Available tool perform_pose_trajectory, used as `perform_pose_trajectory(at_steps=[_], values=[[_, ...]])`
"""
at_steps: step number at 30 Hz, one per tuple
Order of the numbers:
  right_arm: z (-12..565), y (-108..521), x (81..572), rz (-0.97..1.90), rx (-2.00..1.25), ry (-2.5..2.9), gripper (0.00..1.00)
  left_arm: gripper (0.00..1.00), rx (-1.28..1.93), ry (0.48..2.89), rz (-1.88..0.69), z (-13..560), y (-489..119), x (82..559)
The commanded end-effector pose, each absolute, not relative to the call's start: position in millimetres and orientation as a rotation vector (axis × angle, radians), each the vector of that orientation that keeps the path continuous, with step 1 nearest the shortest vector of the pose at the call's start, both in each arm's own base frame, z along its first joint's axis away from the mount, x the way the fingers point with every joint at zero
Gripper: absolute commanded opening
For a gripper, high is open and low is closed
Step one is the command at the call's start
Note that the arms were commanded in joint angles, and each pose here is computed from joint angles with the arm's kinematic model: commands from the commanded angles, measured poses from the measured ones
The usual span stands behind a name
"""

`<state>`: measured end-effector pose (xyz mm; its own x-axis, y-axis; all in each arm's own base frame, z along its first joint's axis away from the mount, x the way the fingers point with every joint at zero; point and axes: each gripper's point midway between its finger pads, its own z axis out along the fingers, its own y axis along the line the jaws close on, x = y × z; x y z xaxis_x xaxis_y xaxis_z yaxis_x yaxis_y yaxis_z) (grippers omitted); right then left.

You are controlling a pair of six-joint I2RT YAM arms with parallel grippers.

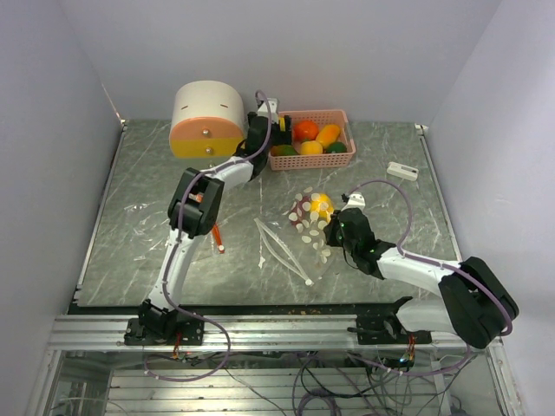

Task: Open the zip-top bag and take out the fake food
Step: Place the fake fruit in the bin.

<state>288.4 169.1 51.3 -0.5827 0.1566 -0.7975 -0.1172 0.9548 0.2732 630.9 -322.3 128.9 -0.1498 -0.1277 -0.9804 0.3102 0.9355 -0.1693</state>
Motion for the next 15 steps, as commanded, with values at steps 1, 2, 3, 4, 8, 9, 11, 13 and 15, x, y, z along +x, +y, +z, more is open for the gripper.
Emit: perform_pose_trajectory(at_steps=[1, 2, 3, 4, 8, 9, 11, 13, 15], values=[[68, 174, 298, 0.392, 0.038, 2.109, 0.00, 1.00, 0.179, 1.448, -0.479, 259, -330, 601], [69, 174, 298, 0.395, 0.038, 2.104, 0.00, 1.00, 0.186, 1.433, -0.491, 272, -331, 592], [70, 174, 297, 0.398, 0.038, 2.103, 0.00, 1.00, 0.192, 1.418, -0.503, 284, -331, 584], [71, 174, 297, 0.399, 0.037, 2.102, 0.00, 1.00, 0.190, 1.398, -0.510, 301, -329, 577], [78, 171, 295, 0.402, 0.042, 2.087, 0.00, 0.98, 0.208, 1.439, -0.539, 319, -329, 562], [79, 170, 295, 0.400, 0.045, 2.082, 0.00, 0.94, 0.222, 1.437, -0.568, 322, -331, 553], [84, 167, 295, 0.388, 0.053, 2.068, 0.00, 0.90, 0.238, 1.417, -0.610, 330, -332, 529], [91, 163, 297, 0.368, 0.062, 2.054, 0.00, 0.87, 0.245, 1.418, -0.619, 330, -330, 502], [98, 163, 299, 0.364, 0.062, 2.043, 0.00, 0.83, 0.254, 1.433, -0.616, 321, -328, 472]])
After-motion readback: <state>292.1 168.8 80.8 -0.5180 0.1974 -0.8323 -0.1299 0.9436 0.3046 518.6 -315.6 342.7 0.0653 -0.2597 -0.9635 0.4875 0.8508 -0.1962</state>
